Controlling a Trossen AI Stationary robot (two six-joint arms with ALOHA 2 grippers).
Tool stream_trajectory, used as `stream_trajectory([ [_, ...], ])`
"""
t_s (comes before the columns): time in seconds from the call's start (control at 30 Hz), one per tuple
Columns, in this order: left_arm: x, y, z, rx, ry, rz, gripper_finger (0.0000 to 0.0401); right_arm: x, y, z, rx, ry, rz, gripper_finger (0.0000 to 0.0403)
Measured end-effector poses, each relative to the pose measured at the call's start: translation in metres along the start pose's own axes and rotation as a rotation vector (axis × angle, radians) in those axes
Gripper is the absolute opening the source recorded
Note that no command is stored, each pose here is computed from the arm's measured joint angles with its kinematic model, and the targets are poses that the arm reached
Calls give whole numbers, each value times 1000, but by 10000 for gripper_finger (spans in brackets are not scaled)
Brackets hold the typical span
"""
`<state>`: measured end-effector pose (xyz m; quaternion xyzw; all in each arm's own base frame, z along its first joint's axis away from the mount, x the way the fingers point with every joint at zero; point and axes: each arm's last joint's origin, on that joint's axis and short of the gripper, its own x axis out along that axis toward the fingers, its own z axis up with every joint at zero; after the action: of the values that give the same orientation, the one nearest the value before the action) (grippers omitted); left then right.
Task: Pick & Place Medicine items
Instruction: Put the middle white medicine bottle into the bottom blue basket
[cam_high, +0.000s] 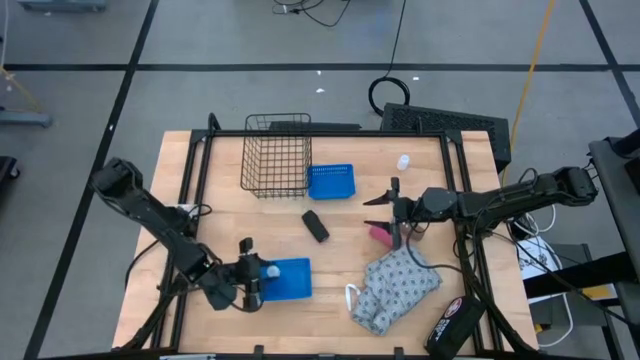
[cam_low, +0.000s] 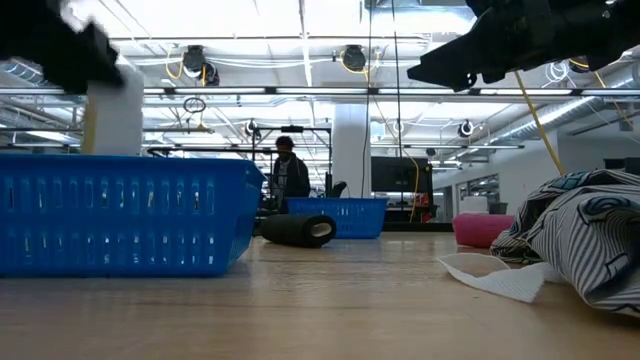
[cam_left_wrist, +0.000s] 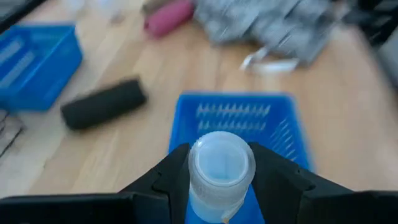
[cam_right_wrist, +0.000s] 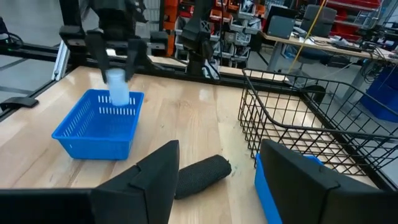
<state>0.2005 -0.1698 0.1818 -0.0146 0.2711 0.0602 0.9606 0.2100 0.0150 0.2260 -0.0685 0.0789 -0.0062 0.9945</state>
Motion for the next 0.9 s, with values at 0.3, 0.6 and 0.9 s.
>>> stream_trajectory([
  [0.3,6,2,-13,-82,-27,-38,138,0,0,0,1,0,0,210],
  [0.6,18,4,-35,-94,22,8,139,0,0,0,-1,2,0,210],
  [0.9,32,-1,-47,-101,59,5,140,0,0,0,-3,3,0,210],
])
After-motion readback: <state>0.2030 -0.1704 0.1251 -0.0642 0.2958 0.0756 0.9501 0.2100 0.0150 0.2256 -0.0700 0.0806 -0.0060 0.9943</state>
